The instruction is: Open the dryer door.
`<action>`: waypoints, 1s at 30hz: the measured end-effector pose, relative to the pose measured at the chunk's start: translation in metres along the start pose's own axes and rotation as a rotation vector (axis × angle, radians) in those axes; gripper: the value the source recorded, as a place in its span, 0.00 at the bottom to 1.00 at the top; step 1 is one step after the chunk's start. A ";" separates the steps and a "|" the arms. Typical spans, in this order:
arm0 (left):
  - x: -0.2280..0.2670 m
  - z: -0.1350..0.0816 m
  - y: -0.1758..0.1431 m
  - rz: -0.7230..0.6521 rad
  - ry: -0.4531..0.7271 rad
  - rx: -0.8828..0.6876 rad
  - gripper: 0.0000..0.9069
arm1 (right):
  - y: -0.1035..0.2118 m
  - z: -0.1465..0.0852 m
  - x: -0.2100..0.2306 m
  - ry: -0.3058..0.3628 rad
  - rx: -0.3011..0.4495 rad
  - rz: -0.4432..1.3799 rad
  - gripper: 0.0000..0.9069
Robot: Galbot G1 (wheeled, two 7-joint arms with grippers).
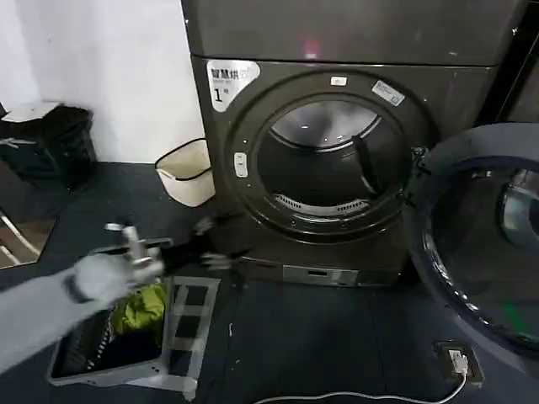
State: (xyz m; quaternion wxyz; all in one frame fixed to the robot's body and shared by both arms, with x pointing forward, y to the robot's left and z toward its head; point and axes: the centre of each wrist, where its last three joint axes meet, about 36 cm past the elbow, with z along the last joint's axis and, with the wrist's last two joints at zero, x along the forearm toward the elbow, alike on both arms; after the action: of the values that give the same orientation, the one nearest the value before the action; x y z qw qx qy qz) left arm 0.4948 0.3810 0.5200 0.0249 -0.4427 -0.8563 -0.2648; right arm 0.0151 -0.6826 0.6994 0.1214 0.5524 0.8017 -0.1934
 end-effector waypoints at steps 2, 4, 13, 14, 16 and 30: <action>0.026 0.002 0.010 -0.003 0.096 -0.018 1.00 | 0.002 0.000 -0.004 -0.008 0.001 -0.003 1.00; 0.049 0.004 0.016 -0.006 0.180 -0.041 1.00 | 0.003 0.001 -0.006 -0.011 -0.003 -0.004 1.00; 0.121 0.006 0.027 0.045 0.454 -0.132 1.00 | 0.003 0.004 -0.011 -0.009 -0.003 0.008 1.00; 0.127 0.007 0.028 0.056 0.482 -0.146 1.00 | 0.004 0.004 -0.012 -0.008 -0.002 0.006 1.00; 0.138 0.009 0.032 0.074 0.537 -0.165 1.00 | 0.006 0.003 -0.012 -0.006 -0.001 0.003 1.00; 0.169 0.012 0.048 0.128 0.712 -0.253 1.00 | 0.011 0.005 -0.010 0.022 -0.009 0.019 1.00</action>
State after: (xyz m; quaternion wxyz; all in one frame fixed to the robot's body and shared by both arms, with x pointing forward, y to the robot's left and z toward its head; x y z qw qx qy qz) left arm 0.4317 0.5347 0.5769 0.2824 -0.3751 -0.7253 -0.5036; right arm 0.0283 -0.6894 0.6974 0.1167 0.5616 0.7985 -0.1827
